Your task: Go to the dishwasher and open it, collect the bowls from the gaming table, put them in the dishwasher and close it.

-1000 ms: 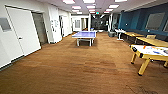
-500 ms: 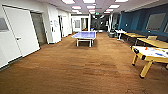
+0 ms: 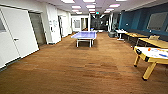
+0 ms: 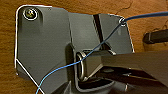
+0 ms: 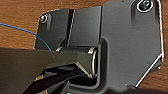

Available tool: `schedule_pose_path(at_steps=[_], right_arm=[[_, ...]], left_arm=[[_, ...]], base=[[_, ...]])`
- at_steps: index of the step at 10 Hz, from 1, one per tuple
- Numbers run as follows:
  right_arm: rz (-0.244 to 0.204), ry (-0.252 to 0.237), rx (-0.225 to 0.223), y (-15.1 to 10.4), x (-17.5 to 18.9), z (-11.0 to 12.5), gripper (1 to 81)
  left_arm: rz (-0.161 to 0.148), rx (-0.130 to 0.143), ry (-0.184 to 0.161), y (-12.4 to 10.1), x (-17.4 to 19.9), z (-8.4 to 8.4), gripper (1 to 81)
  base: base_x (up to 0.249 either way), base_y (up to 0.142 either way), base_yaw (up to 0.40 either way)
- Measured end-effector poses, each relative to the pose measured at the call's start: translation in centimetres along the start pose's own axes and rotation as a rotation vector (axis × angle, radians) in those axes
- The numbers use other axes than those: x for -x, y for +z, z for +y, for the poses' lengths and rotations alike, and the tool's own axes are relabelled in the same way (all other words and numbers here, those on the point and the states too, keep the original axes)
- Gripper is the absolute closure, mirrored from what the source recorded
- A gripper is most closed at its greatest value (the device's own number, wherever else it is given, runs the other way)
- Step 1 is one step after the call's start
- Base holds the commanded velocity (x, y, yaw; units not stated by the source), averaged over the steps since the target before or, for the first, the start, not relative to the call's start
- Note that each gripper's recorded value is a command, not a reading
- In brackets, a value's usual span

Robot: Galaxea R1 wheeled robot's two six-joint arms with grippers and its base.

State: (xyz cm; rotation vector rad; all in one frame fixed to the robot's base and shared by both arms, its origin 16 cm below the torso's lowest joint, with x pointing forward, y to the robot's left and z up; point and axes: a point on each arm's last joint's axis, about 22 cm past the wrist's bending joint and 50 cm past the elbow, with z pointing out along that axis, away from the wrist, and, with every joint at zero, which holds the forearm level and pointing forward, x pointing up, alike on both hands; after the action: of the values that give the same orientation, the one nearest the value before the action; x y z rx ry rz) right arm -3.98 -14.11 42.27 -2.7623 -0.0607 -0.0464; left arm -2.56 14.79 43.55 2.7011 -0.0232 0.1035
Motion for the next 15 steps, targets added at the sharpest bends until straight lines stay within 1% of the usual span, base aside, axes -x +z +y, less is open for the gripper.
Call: schedule_pose_path(at_steps=[4, 6, 10, 15], right_arm=[[0.001, 0.000, 0.004, -0.07, -0.09, 0.30, 1.0], [0.001, 0.000, 0.003, -0.06, -0.09, 0.24, 1.0], [0.001, 0.000, 0.003, -0.05, -0.09, 0.21, 1.0], [0.001, 0.000, 0.004, -0.07, -0.09, 0.30, 1.0]], left_arm=[[0.000, 0.001, 0.000, 0.03, -0.04, 0.10, 1.0], [0.000, -0.005, 0.001, -0.11, -0.03, -0.36, 1.0], [0.000, 0.001, 0.000, 0.02, -0.03, 0.05, 1.0], [0.000, 0.001, 0.000, 0.03, -0.04, 0.08, 1.0]], base=[[0.193, 0.000, 0.000], [0.193, 0.000, 0.000], [0.193, 0.000, 0.000], [0.193, 0.000, 0.000]])
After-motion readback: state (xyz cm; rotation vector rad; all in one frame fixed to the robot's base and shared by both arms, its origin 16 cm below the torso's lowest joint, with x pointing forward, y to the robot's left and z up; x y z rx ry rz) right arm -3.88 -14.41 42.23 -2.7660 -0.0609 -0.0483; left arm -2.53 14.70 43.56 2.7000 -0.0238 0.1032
